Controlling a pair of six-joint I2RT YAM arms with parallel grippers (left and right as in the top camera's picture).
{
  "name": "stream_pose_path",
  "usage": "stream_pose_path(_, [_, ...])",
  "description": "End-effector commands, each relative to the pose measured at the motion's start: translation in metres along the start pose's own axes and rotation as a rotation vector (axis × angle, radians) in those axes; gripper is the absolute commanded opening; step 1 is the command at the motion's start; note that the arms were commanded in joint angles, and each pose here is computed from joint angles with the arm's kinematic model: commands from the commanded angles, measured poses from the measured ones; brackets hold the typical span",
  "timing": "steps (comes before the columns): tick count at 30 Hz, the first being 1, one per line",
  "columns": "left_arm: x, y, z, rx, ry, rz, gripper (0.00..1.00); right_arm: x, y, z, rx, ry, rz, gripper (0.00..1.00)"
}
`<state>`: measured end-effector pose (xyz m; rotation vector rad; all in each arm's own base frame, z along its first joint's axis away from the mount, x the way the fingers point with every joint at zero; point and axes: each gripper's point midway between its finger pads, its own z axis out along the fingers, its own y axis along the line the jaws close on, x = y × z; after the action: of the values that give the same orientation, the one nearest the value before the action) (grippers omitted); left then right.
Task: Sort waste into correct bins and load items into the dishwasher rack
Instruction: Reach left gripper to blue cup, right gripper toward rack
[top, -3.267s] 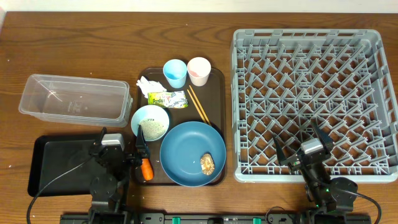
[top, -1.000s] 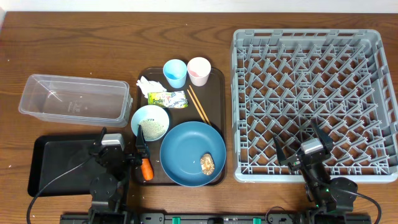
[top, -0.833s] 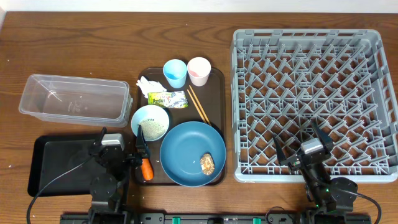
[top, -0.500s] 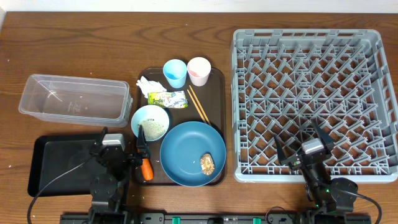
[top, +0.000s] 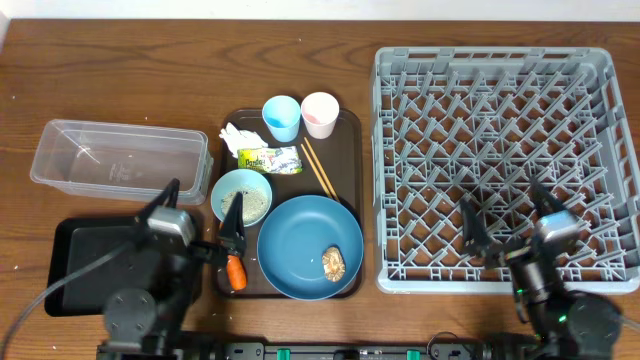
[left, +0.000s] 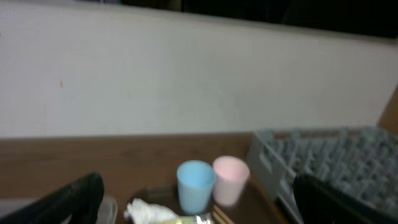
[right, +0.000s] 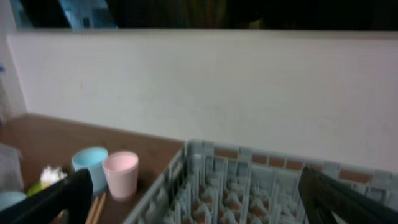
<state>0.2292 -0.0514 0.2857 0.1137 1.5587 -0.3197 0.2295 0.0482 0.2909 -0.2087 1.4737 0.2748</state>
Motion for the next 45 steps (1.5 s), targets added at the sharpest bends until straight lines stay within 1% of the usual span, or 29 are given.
stream_pose_path(1, [-0.033, -0.006, 0.012, 0.008, 0.097, -0.033, 0.98, -0.033, -0.001, 0.015, -0.004, 0.066, 0.063, 0.99])
stream_pose_path(6, [-0.048, -0.002, 0.037, -0.024, 0.32, -0.082, 0.98, -0.053, -0.01, 0.048, 0.001, 0.253, 0.134, 0.99])
stream_pose_path(10, [-0.041, 0.002, 0.055, -0.043, 0.479, -0.117, 0.98, -0.048, -0.019, 0.072, 0.015, 0.423, 0.198, 0.99])
stream_pose_path(12, [-0.029, 0.004, 0.064, -0.045, 0.543, -0.133, 0.98, -0.039, -0.023, 0.082, 0.016, 0.498, 0.206, 0.99])
stream_pose_path(14, [-0.011, 0.008, 0.069, -0.062, 0.615, -0.158, 0.98, -0.028, -0.023, 0.09, 0.001, 0.547, 0.263, 0.99])
stream_pose_path(17, [0.015, 0.009, 0.073, -0.071, 0.716, -0.219, 0.98, 0.001, -0.016, 0.095, -0.044, 0.654, 0.342, 0.99])
stream_pose_path(22, [0.051, 0.014, 0.081, -0.104, 0.851, -0.282, 0.98, 0.043, -0.021, 0.096, -0.013, 0.806, 0.401, 0.99])
stream_pose_path(25, [0.073, 0.009, 0.089, -0.128, 0.926, -0.405, 0.98, 0.067, -0.023, 0.094, 0.013, 0.898, 0.453, 0.99])
stream_pose_path(29, [0.105, -0.004, 0.086, -0.093, 1.069, -0.458, 0.98, 0.087, -0.027, 0.091, 0.044, 0.975, 0.472, 0.99])
stream_pose_path(32, [0.123, -0.012, 0.089, -0.078, 1.135, -0.452, 0.98, 0.094, -0.03, 0.09, 0.063, 1.0, 0.477, 0.99])
stream_pose_path(34, [0.135, -0.016, 0.091, -0.093, 1.167, -0.407, 0.98, 0.099, -0.038, 0.089, 0.12, 1.011, 0.484, 0.99])
stream_pose_path(36, [0.145, -0.014, 0.098, -0.135, 1.167, -0.308, 0.98, 0.102, -0.045, 0.088, 0.178, 1.018, 0.491, 0.99])
stream_pose_path(39, [0.147, -0.006, 0.12, -0.201, 1.088, -0.153, 0.98, 0.103, -0.048, 0.088, 0.2, 1.016, 0.494, 0.99])
stream_pose_path(40, [0.146, -0.001, 0.128, -0.228, 1.056, -0.126, 0.98, 0.103, -0.048, 0.088, 0.2, 1.016, 0.494, 0.99])
stream_pose_path(43, [0.149, 0.01, 0.153, -0.257, 0.989, -0.125, 1.0, 0.103, -0.047, 0.087, 0.199, 1.021, 0.495, 0.99])
stream_pose_path(45, [0.159, 0.022, 0.166, -0.279, 0.972, -0.144, 0.96, 0.104, -0.047, 0.087, 0.199, 1.023, 0.495, 0.99])
